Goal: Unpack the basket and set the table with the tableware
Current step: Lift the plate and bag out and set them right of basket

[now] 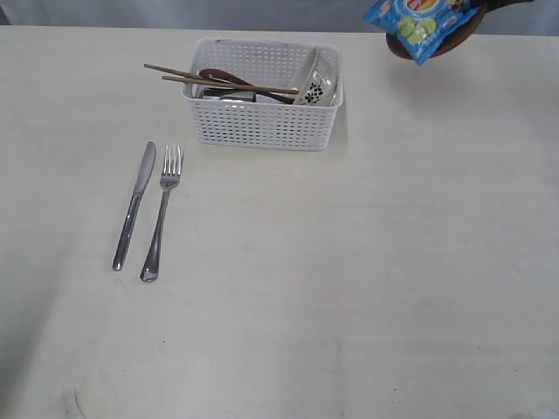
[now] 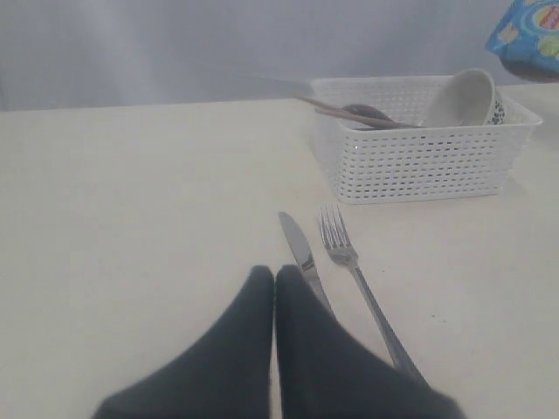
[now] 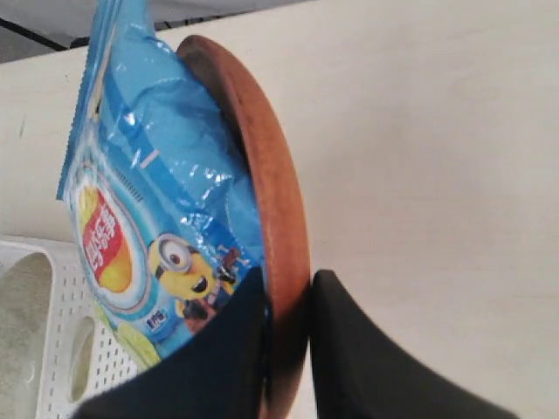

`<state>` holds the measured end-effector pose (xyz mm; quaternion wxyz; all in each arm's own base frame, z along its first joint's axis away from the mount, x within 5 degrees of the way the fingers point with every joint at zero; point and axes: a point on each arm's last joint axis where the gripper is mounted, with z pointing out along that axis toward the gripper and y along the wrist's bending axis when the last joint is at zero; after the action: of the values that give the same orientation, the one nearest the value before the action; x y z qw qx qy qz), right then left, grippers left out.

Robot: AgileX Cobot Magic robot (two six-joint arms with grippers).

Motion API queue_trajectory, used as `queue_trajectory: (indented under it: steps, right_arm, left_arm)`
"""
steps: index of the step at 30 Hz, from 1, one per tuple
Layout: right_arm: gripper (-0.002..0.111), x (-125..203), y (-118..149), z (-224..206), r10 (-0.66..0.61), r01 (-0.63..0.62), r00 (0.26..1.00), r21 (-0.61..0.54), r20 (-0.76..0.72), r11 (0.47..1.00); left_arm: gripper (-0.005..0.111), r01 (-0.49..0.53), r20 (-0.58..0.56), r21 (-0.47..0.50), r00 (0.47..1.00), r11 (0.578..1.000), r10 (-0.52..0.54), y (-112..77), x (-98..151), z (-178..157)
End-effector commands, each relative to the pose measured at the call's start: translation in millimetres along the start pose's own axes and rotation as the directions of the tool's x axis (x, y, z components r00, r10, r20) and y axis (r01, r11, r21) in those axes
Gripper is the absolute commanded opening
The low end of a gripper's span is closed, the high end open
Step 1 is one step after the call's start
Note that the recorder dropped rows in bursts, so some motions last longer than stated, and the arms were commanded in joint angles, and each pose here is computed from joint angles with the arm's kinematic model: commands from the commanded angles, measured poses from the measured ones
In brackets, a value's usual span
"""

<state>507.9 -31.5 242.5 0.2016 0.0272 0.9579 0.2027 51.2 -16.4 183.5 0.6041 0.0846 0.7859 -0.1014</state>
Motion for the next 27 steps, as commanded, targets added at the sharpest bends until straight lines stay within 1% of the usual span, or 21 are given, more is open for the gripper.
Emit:
queue_trajectory:
  steps: [1,4,6,8,11,13,18,23,25,26,27]
  right_arm:
    - [0.0,7,-14,22,0.029,-0.03,0.998,-0.018,-0.05,0.999]
    - [0.0,14,-38,39,0.076,-0.078,0.993,-0.013,-0.091,0.997]
    - [0.0,17,-52,47,0.12,-0.125,0.988,-0.045,-0.101,0.991]
    - [0.0,19,-62,57,0.138,-0.15,0.985,-0.127,-0.1,0.981]
    - [0.0,22,-68,73,0.153,-0.173,0.984,-0.248,-0.095,0.953]
    - [0.0,25,-71,84,0.145,-0.168,0.984,-0.279,-0.1,0.946]
    - [0.0,34,-81,101,0.136,-0.168,0.981,-0.244,-0.141,0.955]
    - [0.0,36,-86,102,0.13,-0.161,0.98,-0.21,-0.152,0.964]
    - [0.013,36,-86,102,0.132,-0.163,0.979,-0.21,-0.153,0.964]
    - [0.028,36,-86,102,0.132,-0.163,0.979,-0.21,-0.153,0.964]
    - [0.037,36,-86,102,0.132,-0.163,0.979,-0.21,-0.153,0.964]
  left_arm:
    - [0.0,-0.001,0.001,0.005,1.0,1.0,0.001,-0.2,1,0]
    - [0.0,-0.001,0.001,0.005,1.0,1.0,0.001,-0.2,1,0]
    - [0.0,-0.001,0.001,0.005,1.0,1.0,0.001,-0.2,1,0]
    - [0.0,-0.001,0.001,0.005,1.0,1.0,0.001,-0.2,1,0]
    - [0.0,-0.001,0.001,0.005,1.0,1.0,0.001,-0.2,1,0]
    - [0.0,-0.001,0.001,0.005,1.0,1.0,0.001,-0.2,1,0]
    - [0.0,-0.003,0.001,0.005,1.0,1.0,0.003,-0.2,1,0]
    - [0.0,-0.003,0.001,0.005,1.0,1.0,0.003,-0.2,1,0]
    - [0.0,-0.003,0.001,0.005,1.0,1.0,0.003,-0.2,1,0]
    - [0.0,-0.003,0.001,0.005,1.0,1.0,0.003,-0.2,1,0]
    - [0.0,-0.003,0.001,0.005,1.0,1.0,0.003,-0.2,1,0]
